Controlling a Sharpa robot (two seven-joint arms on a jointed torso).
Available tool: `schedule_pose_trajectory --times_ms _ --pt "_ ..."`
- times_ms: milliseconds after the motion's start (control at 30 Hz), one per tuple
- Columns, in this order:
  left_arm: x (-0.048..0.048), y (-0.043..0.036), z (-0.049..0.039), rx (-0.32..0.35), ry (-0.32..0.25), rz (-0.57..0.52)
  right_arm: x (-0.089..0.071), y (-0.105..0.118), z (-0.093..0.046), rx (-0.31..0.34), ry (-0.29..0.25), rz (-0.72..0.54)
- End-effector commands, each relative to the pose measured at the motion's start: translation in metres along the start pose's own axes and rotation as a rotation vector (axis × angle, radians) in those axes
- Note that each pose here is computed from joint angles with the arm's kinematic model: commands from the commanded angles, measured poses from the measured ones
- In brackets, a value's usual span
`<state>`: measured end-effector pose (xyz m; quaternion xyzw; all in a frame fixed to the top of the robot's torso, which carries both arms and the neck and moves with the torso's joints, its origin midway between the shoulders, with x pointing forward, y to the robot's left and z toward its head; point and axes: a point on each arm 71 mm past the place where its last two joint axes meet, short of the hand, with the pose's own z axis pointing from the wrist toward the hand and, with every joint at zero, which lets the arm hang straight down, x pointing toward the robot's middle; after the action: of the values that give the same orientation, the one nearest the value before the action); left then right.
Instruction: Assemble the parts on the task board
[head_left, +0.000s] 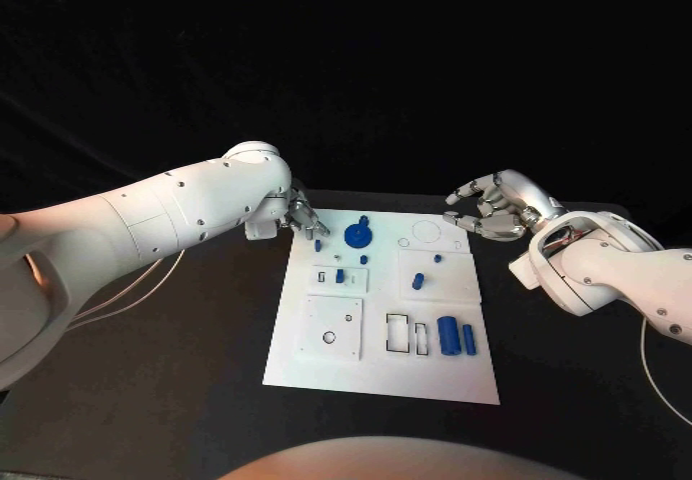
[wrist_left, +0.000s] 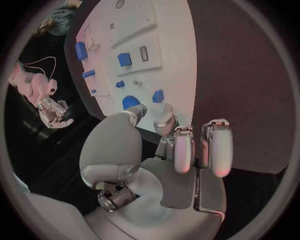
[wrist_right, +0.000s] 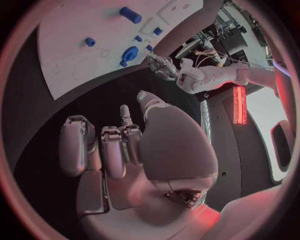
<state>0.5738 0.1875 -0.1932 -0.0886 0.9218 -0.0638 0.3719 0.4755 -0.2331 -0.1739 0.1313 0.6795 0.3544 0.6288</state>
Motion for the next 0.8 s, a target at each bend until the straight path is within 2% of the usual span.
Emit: schedule_pose_trajectory --times_ms 33,800 --pt "0.0029 -0.0039 0.0002 0.026 0.031 0.002 0.0013 0.0008 0.0002 -0.009 0.010 -0.009" --pt "0.0065 -0.0048 0.0017 0.020 0.063 0.022 0.0023 0.0008 0.0004 -0.007 0.013 -0.009"
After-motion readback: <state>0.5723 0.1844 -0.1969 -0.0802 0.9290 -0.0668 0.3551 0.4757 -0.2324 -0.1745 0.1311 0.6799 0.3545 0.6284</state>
